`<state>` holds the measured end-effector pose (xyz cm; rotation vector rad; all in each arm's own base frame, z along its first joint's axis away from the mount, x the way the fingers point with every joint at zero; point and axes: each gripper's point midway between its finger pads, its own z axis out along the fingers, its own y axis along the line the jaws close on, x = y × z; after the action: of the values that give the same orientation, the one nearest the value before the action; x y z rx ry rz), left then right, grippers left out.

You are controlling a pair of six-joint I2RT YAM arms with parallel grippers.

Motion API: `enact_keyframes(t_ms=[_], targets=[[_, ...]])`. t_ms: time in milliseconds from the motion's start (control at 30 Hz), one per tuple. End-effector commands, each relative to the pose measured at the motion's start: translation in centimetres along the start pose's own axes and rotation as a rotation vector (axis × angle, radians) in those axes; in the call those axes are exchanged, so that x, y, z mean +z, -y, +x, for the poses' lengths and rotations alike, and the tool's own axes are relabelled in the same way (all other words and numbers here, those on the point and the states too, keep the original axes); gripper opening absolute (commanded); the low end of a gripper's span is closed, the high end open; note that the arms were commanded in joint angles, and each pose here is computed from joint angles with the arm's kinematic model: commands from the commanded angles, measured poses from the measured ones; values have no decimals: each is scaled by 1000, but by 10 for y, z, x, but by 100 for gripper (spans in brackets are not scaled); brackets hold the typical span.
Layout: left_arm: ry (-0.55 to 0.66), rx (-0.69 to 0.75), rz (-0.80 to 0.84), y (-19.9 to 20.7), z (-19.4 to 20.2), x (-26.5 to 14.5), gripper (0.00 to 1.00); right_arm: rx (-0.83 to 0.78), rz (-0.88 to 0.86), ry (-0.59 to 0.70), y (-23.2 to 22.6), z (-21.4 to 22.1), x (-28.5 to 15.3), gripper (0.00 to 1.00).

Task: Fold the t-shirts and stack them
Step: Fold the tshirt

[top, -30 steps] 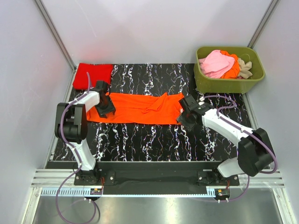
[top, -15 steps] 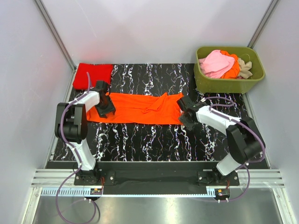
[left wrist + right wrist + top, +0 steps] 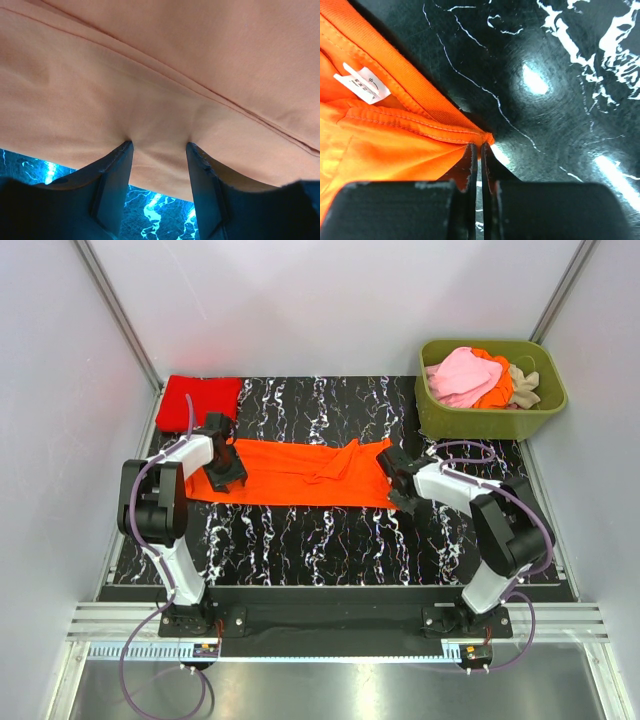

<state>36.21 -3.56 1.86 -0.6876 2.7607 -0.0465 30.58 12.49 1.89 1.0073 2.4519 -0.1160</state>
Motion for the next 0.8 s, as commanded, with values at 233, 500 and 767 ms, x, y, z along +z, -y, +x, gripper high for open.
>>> enact_keyframes(t_ms=[233, 500, 767], targets=[[-55, -16, -85, -30, 35, 1, 53, -70, 32, 93, 43, -28, -36, 0], [7, -14, 41, -13, 43, -39, 56, -42, 36, 7, 70, -2, -37, 4], [40, 27, 80, -4, 41, -55, 57, -2, -21, -33, 73, 3, -53, 26]])
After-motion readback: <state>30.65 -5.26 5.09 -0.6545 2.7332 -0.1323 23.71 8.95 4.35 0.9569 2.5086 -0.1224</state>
